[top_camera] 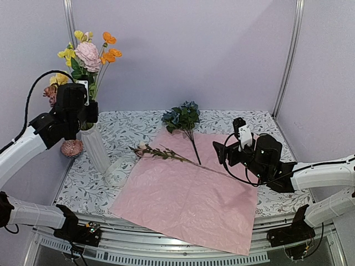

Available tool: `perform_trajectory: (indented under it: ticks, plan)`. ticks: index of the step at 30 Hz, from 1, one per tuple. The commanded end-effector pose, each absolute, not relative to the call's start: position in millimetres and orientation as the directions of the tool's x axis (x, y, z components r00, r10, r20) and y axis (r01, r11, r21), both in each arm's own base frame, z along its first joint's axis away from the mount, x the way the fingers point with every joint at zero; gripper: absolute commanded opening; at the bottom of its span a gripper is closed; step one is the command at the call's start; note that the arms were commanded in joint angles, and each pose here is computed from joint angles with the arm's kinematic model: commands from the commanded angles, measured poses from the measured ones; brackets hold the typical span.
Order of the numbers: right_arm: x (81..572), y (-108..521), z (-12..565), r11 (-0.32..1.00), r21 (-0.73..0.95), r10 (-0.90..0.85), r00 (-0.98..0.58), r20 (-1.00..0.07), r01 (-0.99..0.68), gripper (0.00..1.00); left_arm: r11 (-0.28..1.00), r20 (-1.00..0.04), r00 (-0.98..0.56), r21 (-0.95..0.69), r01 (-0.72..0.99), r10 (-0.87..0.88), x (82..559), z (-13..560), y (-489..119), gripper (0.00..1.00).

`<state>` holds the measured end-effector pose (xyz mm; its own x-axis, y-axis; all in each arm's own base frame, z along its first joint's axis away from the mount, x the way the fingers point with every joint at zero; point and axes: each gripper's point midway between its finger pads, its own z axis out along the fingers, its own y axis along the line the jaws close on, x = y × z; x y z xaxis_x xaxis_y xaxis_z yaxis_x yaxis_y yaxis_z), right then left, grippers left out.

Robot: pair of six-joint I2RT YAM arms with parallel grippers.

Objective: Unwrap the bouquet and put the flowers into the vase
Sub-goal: Place the fake flower in the vase.

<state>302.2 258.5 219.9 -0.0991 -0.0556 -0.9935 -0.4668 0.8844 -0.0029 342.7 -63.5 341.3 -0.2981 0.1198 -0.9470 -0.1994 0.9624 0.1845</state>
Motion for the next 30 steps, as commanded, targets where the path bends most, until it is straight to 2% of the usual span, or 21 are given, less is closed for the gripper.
perform_trajectory:
  ticks: [1, 3, 7, 17, 24, 30]
  plan:
    - [300.0, 258.7, 224.1, 0.879, 0.012, -0.034, -0.086, -0.996, -0.477, 0.99, 0.956, -0.937, -0.337, 0.175, -0.236, 0.088, 340.3, 334.5, -55.1, 0.28]
    - [299.7, 259.1, 223.8, 0.878, 0.011, -0.034, -0.087, -0.996, -0.478, 0.99, 0.956, -0.940, -0.332, 0.166, -0.242, 0.079, 339.1, 338.0, -54.1, 0.43]
    - [300.4, 258.9, 223.4, 0.879, 0.011, -0.035, -0.088, -0.996, -0.476, 0.99, 0.962, -0.942, -0.327, 0.150, -0.228, 0.070, 337.0, 348.2, -55.4, 0.55]
    - [302.1, 262.2, 219.4, 0.877, 0.005, -0.046, -0.095, -0.994, -0.481, 0.99, 0.981, -0.915, -0.401, 0.108, -0.158, 0.036, 332.6, 339.2, -67.5, 0.74]
    - [301.8, 262.7, 219.5, 0.876, 0.005, -0.046, -0.095, -0.994, -0.483, 0.99, 0.991, -0.903, -0.429, 0.026, -0.131, -0.033, 319.9, 338.8, -71.3, 0.91]
    - [301.7, 262.9, 219.4, 0.875, 0.009, -0.043, -0.097, -0.994, -0.484, 0.99, 0.994, -0.884, -0.462, -0.030, -0.101, -0.074, 306.2, 328.3, -74.2, 0.94]
